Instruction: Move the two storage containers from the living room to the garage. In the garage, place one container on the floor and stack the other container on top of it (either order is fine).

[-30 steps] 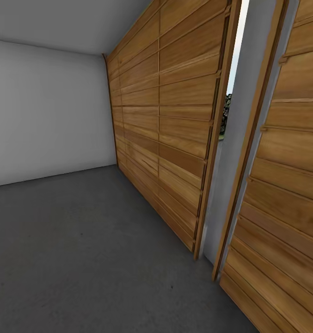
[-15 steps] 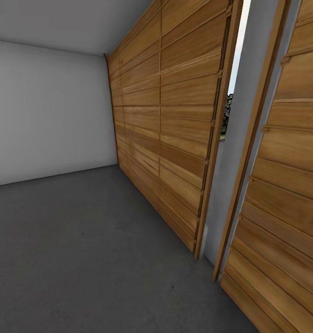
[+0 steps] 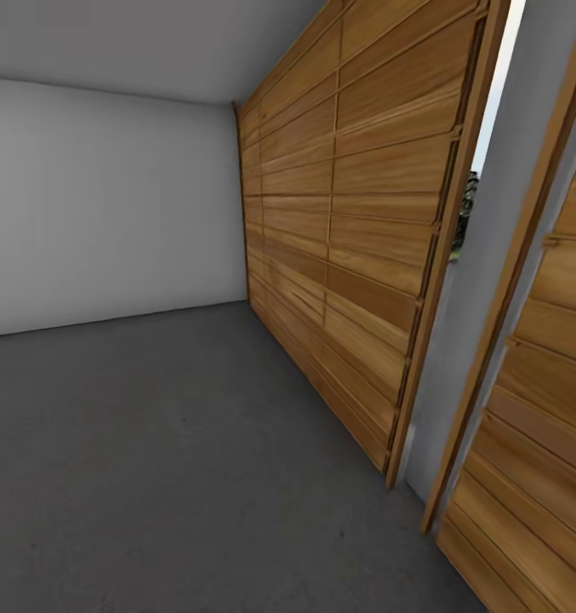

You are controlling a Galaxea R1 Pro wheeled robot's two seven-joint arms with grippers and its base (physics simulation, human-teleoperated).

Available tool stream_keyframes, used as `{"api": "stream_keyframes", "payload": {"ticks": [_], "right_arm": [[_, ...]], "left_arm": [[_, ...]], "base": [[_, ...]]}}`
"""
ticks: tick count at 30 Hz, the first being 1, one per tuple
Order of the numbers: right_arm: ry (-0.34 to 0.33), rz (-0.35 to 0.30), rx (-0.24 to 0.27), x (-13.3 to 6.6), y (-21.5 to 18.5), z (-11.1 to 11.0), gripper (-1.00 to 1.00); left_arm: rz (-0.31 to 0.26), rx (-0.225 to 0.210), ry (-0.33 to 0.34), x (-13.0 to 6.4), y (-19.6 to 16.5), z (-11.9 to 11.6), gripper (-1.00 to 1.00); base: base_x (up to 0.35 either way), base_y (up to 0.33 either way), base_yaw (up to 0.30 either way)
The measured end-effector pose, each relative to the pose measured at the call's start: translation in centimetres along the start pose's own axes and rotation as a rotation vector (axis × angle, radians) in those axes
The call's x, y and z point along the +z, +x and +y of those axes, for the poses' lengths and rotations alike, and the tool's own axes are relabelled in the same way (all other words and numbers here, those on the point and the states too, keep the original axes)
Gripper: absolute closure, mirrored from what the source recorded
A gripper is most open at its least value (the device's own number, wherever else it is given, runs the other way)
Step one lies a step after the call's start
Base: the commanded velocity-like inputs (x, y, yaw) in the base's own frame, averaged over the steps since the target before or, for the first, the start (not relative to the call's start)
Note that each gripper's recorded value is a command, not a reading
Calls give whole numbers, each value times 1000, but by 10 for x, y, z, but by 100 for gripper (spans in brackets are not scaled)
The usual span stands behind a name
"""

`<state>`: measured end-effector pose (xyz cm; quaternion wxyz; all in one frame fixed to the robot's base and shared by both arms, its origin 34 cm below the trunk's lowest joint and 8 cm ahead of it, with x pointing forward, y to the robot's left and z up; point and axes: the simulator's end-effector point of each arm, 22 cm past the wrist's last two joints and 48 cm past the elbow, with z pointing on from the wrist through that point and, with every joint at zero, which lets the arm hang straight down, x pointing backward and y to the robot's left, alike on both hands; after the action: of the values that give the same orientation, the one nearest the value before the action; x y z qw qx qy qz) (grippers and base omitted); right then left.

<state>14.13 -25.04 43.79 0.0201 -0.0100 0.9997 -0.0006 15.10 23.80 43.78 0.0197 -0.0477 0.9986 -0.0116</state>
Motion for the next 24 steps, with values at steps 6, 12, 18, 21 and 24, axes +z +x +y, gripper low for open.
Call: {"api": "stream_keyframes", "payload": {"ticks": [6, 12, 18, 21, 24], "right_arm": [[-2, -23, 5, 0, -2, 3, -100], [-1, -29, 6, 0, -3, 2, -100], [-2, -26, 6, 0, -2, 3, -100], [-3, -26, 7, 0, -2, 4, -100], [-2, -27, 8, 0, -2, 3, -100]], "left_arm": [[0, 8, -11, 0, 0, 5, -100], [1, 9, -13, 0, 0, 5, -100], [0, 8, -13, 0, 0, 6, -100], [1, 9, -13, 0, 0, 6, -100], [1, 8, -13, 0, 0, 6, -100]], "base": [[0, 0, 277], [0, 0, 278], [0, 0, 282], [0, 0, 283], [0, 0, 283]]}}
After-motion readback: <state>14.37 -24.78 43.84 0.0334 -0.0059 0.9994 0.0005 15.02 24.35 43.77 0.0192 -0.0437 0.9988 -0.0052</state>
